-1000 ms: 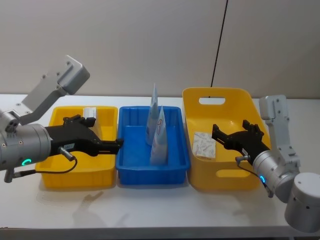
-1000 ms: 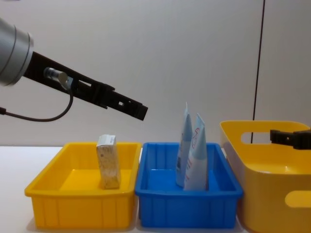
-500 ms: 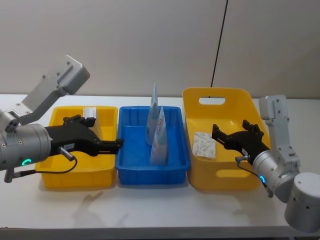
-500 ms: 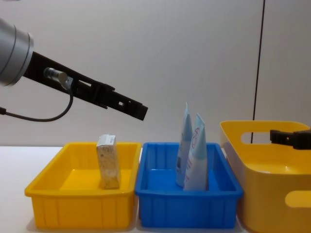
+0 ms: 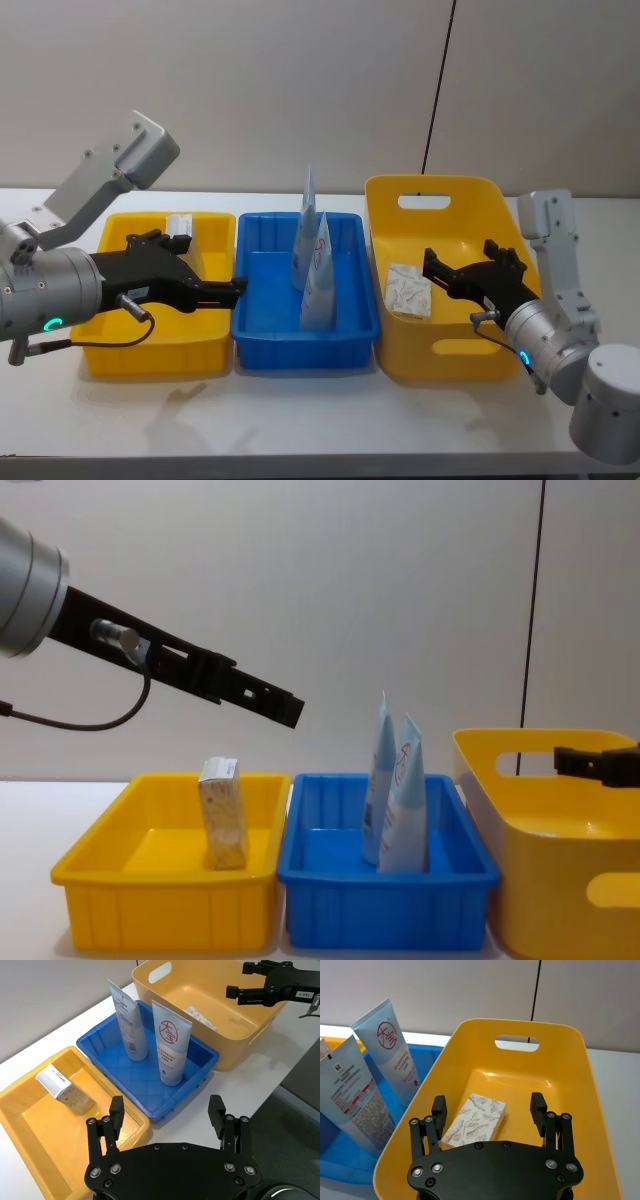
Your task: Bimanual collaborative sorting of washing and personal care products
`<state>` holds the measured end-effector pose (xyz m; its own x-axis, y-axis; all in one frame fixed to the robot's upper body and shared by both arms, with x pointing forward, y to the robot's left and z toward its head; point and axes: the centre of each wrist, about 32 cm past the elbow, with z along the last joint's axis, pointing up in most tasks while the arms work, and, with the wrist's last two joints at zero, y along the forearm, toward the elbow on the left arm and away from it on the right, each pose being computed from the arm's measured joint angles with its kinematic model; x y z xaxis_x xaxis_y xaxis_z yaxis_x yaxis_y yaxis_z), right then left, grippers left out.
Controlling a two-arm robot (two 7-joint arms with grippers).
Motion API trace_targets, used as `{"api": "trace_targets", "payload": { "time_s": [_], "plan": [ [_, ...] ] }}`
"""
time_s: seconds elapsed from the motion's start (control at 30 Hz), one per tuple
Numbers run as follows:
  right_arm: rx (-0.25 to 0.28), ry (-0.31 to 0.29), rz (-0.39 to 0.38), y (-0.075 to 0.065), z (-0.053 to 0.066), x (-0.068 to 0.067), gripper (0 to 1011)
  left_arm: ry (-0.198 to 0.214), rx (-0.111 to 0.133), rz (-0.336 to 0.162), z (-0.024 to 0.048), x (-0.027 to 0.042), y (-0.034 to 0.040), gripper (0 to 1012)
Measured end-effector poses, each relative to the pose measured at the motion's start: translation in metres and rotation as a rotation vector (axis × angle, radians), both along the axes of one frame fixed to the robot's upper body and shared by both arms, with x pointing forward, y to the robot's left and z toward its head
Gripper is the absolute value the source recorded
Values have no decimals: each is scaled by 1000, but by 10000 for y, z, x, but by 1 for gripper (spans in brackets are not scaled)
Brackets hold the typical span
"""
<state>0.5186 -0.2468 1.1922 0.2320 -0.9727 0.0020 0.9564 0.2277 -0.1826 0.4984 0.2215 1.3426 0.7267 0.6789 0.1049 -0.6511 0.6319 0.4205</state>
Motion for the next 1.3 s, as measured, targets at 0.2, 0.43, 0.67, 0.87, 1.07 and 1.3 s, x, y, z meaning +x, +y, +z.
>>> {"api": "trace_targets", "payload": {
  "time_s": [0.2,0.43,0.67,0.87,1.07,1.3],
  "plan": [
    [1,11,43,-5,43,-2,1003,0,0,0,0,0,0,1001],
    [4,32,104,1,102,-27,1003,0,0,0,0,0,0,1001],
    [3,53,164,41,178,-87,1003,0,0,0,0,0,0,1001],
    [1,57,218,76,257,-141,1003,0,0,0,0,0,0,1001],
    [-5,61,290,132,354,-214,1003,0,0,0,0,0,0,1001],
    [-12,64,351,217,443,-285,1004,0,0,0,0,0,0,1001]
  ]
}}
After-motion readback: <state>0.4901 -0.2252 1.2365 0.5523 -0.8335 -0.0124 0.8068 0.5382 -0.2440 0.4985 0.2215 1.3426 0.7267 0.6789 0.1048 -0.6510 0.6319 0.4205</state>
